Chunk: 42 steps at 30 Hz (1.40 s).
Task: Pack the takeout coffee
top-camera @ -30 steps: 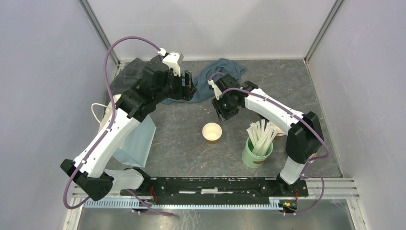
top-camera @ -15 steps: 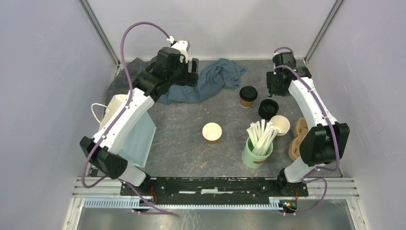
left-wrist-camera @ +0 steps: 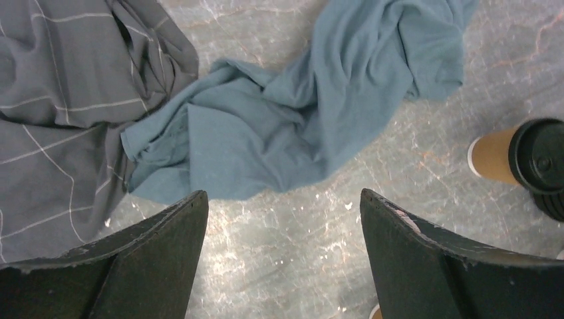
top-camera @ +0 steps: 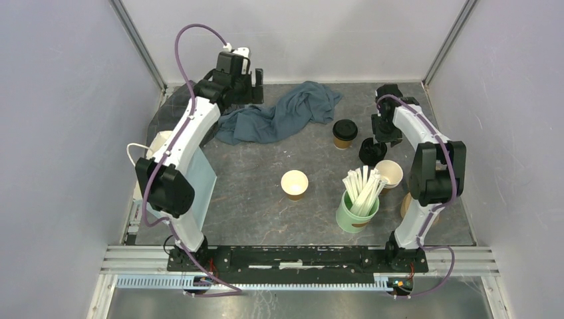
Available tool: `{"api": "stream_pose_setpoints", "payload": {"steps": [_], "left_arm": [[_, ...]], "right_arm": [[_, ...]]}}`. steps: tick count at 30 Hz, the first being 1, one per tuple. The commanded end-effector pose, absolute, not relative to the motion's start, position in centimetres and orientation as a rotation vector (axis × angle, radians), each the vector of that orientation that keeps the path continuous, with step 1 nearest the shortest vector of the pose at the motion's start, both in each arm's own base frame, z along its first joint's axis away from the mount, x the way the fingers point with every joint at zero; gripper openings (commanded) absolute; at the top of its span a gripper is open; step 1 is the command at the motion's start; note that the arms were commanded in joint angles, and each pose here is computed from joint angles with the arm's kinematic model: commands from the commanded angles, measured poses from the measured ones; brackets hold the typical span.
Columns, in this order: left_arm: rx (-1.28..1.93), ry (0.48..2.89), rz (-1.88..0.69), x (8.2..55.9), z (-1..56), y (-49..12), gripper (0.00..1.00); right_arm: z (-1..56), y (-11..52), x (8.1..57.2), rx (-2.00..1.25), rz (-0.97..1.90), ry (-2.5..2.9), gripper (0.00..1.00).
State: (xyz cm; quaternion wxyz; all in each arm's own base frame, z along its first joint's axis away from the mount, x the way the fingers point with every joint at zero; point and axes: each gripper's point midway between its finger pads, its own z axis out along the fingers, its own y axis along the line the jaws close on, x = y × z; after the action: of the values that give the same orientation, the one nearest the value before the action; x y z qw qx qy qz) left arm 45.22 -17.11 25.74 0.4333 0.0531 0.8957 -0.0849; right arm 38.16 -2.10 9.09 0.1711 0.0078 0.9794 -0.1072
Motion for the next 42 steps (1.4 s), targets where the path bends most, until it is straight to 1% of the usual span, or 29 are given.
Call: {"api": "stream_pose_setpoints", "payload": {"steps": [1,12,22,31,39,42], "left_arm": [[0.127,2.141,-0.329,47.3,28.8,-18.5,0.90],[0.128,2.155,-0.418,48.4,27.9,-18.6,0.90],[0.120,2.147,-0.464,48.1,28.1,-18.3,0.89],[0.130,2.143,-0.469,47.5,28.3,-18.1,0.89],[0.134,2.143,-0.482,47.0,28.6,-18.2,0.89],[0.136,2.143,-0.492,47.0,28.6,-18.4,0.89]], "right_arm": [[10.0,-2.3,40.8,0.001,-0.332,2.715,0.48],[9.7,-2.8,41.1,0.002,-0.375,2.739,0.35],[9.1,-3.0,40.0,0.000,-0.384,2.760,0.34],[8.5,-2.8,39.3,-0.020,-0.365,2.776,0.29],[9.2,-2.7,39.2,-0.020,-0.359,2.759,0.23],[9.6,-2.7,39.2,-0.015,-0.359,2.750,0.23]]}}
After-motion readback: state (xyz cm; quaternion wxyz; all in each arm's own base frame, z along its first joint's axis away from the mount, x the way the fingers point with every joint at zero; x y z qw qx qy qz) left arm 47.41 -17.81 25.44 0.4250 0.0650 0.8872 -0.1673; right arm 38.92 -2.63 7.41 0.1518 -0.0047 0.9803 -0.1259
